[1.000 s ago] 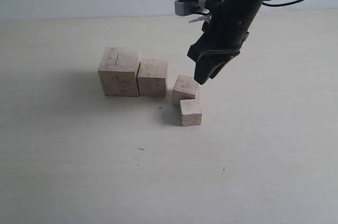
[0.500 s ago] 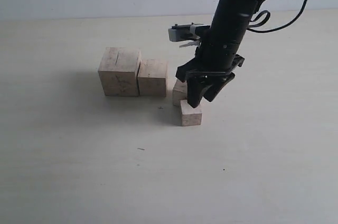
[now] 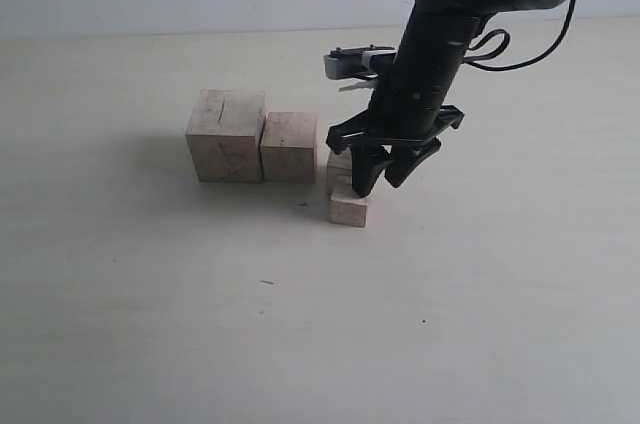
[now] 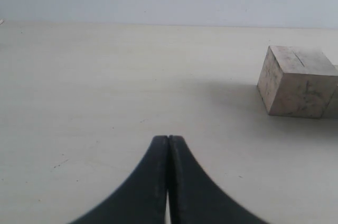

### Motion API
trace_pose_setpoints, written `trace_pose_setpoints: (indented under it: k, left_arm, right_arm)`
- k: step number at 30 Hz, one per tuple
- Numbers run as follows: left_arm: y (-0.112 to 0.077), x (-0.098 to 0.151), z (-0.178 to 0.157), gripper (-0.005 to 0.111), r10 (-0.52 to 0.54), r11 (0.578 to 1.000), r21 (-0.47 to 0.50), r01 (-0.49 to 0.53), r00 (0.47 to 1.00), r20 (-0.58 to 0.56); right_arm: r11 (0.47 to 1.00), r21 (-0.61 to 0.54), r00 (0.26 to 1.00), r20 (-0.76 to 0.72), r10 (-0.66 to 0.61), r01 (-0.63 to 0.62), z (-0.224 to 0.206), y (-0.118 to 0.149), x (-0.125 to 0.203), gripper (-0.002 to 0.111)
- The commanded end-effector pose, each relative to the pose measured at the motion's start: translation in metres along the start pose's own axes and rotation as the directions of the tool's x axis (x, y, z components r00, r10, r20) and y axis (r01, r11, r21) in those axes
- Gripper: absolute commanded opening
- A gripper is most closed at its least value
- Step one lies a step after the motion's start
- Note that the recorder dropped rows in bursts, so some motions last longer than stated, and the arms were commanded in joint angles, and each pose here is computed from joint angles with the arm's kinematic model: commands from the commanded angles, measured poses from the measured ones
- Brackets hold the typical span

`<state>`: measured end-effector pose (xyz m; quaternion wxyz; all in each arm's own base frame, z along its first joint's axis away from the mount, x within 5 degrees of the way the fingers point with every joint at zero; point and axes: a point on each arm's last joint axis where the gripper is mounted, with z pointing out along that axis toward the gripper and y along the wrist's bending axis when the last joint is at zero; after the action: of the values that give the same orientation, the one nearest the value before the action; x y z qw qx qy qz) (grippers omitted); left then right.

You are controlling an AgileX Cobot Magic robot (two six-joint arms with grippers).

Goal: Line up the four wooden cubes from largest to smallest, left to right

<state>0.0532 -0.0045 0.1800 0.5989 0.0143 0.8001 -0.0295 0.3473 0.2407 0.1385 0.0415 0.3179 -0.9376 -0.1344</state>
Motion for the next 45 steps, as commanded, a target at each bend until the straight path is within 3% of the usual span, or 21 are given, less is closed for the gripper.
trace_pose_setpoints:
  k: [1, 8, 17, 27, 45]
  left_arm:
    - [0.000, -0.001, 0.000, 0.000, 0.001, 1.000, -0.006, -0.001, 1.000, 0.020]
    - [0.000, -0.001, 0.000, 0.000, 0.001, 1.000, -0.006, -0.001, 1.000, 0.020]
    - [0.000, -0.001, 0.000, 0.000, 0.001, 1.000, -0.006, -0.001, 1.000, 0.020]
    - [0.000, -0.001, 0.000, 0.000, 0.001, 1.000, -0.006, -0.001, 1.000, 0.020]
    - [0.000, -0.001, 0.000, 0.000, 0.001, 1.000, -0.006, -0.001, 1.000, 0.020]
  right_arm:
    - [1.000, 0.018, 0.998, 0.057, 0.001, -0.002, 0.001, -0.001, -0.005, 0.049]
    - [0.999, 0.050, 0.993, 0.114, -0.019, 0.013, 0.000, -0.004, -0.010, 0.049]
    - [0.998, 0.032, 0.999, -0.009, -0.052, 0.053, -0.025, 0.004, -0.010, 0.049]
    - [0.961, 0.274, 1.000, 0.012, 0.022, -0.024, -0.030, -0.018, -0.012, 0.049]
    - [0.977, 0.199, 0.987, 0.155, 0.039, -0.070, 0.008, -0.024, -0.034, 0.049]
